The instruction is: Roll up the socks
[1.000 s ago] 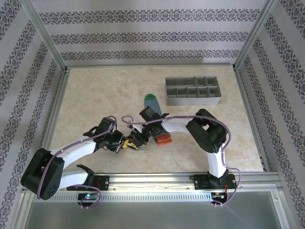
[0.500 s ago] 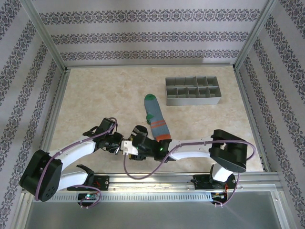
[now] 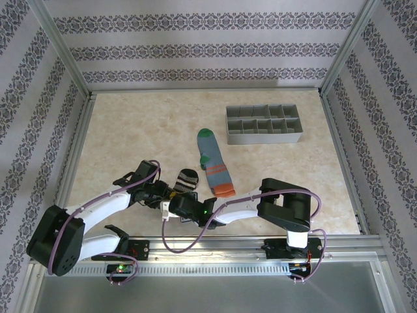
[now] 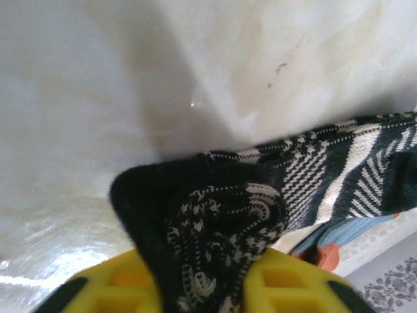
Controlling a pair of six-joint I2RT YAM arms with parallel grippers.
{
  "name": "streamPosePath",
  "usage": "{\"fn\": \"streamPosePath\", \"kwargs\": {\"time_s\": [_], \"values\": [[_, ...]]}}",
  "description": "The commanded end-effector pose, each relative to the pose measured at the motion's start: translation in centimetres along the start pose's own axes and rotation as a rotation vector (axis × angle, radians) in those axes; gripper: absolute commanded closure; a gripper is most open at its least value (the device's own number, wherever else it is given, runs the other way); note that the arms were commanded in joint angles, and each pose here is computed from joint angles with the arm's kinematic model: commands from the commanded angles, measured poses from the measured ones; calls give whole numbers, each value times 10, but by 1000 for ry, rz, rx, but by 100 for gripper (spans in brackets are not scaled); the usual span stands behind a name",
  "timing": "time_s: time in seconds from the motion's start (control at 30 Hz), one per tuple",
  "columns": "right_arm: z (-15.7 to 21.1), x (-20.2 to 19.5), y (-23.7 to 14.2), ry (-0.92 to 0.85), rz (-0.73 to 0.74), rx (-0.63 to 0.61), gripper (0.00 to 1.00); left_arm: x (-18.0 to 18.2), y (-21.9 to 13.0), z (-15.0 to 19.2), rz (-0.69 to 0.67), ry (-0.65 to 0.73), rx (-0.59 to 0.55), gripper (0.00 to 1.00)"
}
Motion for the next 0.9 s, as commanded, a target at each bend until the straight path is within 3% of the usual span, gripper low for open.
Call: {"fn": "streamPosePath", "kwargs": {"time_s": [0.0, 0.1, 0.2, 0.47, 0.87], "values": [[19, -1, 2, 92, -63, 70, 100, 22, -15, 2, -94, -54, -32, 53], [33, 12, -1, 199, -202, 79, 100, 16, -27, -2, -53, -77, -52, 34], [46, 25, -3, 330, -356, 84, 100, 16, -33, -5, -34, -101, -49, 27], [62, 27, -2, 543, -557, 71, 100, 18, -39, -9, -9, -106, -60, 25], [92, 21, 7, 859, -791, 98, 100, -33, -29, -2, 138, 45, 1, 29]]}}
Point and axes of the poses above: each hand's point on the last joint's axis, 136 mm out from that joint toward the fingers, its own y axis out along the fingers, its own x axis along the line the jaws close on, z = x × y, the point moved 2 cm from there along -y, back along the fingers, and after that the axes turned 6 degrees about y, right-handed, at the moved point
